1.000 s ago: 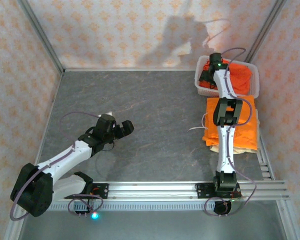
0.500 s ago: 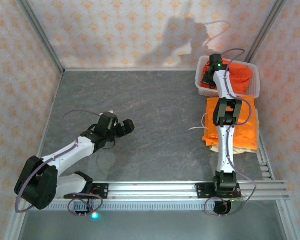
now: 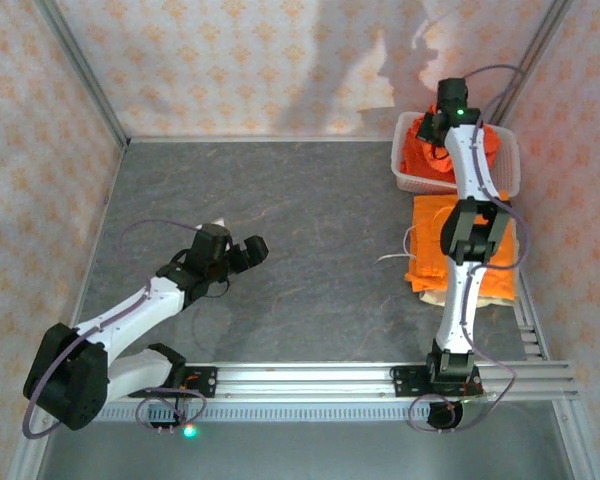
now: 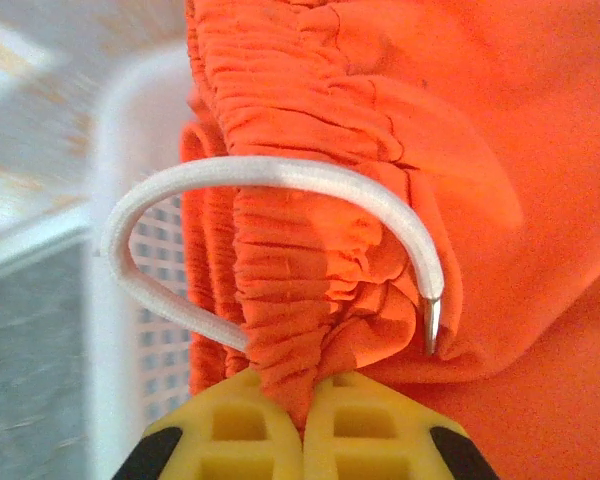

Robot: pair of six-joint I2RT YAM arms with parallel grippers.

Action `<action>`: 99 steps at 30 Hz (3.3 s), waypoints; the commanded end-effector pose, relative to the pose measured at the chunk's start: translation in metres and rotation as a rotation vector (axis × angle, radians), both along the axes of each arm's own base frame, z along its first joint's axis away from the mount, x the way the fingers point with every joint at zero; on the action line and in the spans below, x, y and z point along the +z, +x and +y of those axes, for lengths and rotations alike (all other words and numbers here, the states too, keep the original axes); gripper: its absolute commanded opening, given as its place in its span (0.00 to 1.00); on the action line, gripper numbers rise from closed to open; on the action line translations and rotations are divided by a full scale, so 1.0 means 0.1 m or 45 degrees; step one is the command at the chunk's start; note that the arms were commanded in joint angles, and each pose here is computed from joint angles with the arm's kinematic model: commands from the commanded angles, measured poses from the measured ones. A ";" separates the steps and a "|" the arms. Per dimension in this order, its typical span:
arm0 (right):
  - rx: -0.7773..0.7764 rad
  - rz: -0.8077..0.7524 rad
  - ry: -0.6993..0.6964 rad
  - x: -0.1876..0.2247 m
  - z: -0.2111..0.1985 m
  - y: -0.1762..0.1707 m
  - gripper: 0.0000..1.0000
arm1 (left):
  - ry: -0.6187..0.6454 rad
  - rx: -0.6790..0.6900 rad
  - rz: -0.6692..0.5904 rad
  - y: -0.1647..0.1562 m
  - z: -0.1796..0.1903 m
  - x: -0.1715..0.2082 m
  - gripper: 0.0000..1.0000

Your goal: Fold and stack the shorts

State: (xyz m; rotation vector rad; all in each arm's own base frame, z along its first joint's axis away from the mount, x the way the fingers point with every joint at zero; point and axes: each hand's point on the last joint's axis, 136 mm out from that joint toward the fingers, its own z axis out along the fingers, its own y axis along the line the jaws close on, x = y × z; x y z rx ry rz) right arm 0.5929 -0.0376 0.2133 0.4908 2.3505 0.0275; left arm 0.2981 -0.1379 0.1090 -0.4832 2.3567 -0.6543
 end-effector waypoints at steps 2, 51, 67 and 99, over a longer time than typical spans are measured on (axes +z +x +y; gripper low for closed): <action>0.059 -0.230 0.010 0.77 0.30 -0.20 0.00 | 0.003 0.030 -0.006 -0.04 0.08 0.02 1.00; 0.984 -0.008 0.159 -0.55 3.19 -2.67 0.56 | -0.093 0.036 -0.040 -0.22 0.08 0.09 1.00; 0.792 -0.236 0.077 0.13 2.33 -3.03 0.99 | -0.090 -0.076 -0.027 -0.09 -0.16 0.15 1.00; 0.718 -0.177 0.028 -0.17 2.01 -3.28 1.00 | -0.109 -0.496 0.316 -0.13 -1.65 -0.38 0.36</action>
